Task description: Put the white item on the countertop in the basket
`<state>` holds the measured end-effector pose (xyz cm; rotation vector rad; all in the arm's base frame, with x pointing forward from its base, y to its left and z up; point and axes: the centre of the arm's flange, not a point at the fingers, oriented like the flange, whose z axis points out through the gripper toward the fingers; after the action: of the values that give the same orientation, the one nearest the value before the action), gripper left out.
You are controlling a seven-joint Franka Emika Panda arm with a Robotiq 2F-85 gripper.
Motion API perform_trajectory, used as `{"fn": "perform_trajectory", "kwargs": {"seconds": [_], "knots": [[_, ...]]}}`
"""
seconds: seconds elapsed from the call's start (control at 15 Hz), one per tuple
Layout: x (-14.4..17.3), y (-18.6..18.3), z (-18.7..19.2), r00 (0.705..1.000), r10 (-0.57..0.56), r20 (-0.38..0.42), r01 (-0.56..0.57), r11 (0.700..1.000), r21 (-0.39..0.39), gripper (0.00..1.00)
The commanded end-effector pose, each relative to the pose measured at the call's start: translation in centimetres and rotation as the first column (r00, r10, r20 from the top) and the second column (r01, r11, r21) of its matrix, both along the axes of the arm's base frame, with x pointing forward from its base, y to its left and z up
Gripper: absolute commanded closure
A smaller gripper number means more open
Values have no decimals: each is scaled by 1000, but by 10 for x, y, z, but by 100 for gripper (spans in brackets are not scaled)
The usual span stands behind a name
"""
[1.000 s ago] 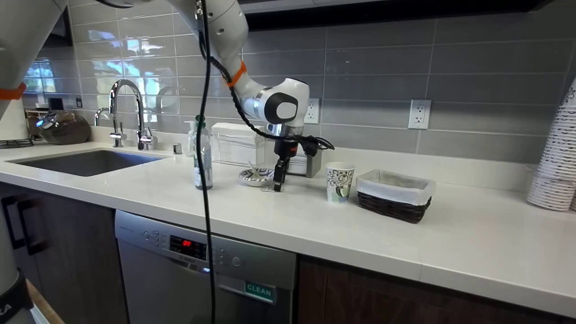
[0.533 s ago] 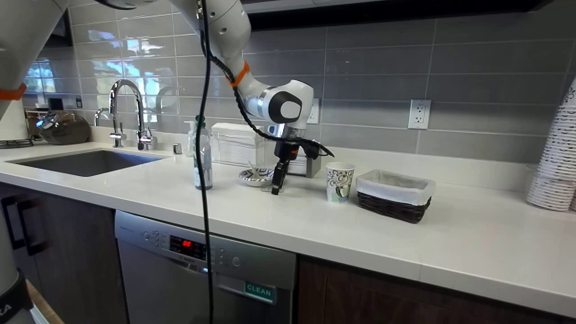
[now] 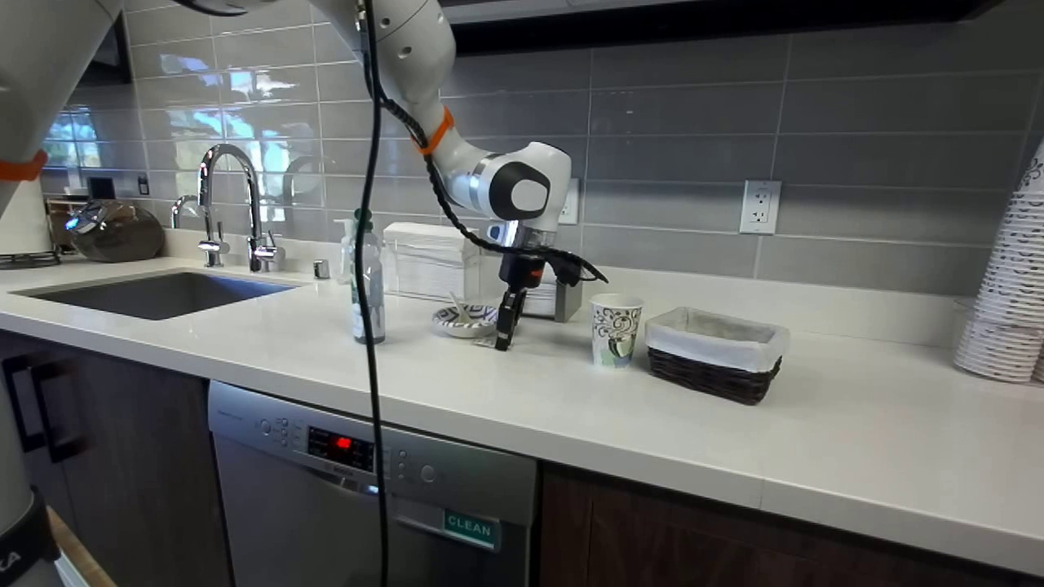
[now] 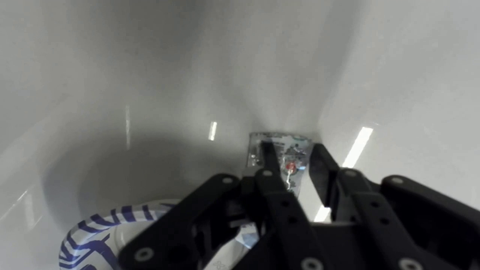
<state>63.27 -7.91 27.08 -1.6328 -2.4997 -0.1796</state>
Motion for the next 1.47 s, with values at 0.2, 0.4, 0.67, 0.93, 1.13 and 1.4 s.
{"fn": "perform_trajectory", "kwargs": {"seconds": [0.2, 0.4, 0.67, 0.93, 1.13, 1.4], "knots": [[4, 1, -8, 1000, 25, -12, -25, 1000, -10, 77], [4, 2, -7, 1000, 28, -12, -28, 1000, -11, 76], [3, 2, -6, 999, 30, -11, -30, 999, -18, 100], [2, 2, -6, 1000, 27, -4, -27, 999, -16, 100], [2, 2, 1, 1000, 22, 11, -21, 999, -30, 100], [-2, 0, 28, 997, 20, 71, -13, 995, -98, 100]]}}
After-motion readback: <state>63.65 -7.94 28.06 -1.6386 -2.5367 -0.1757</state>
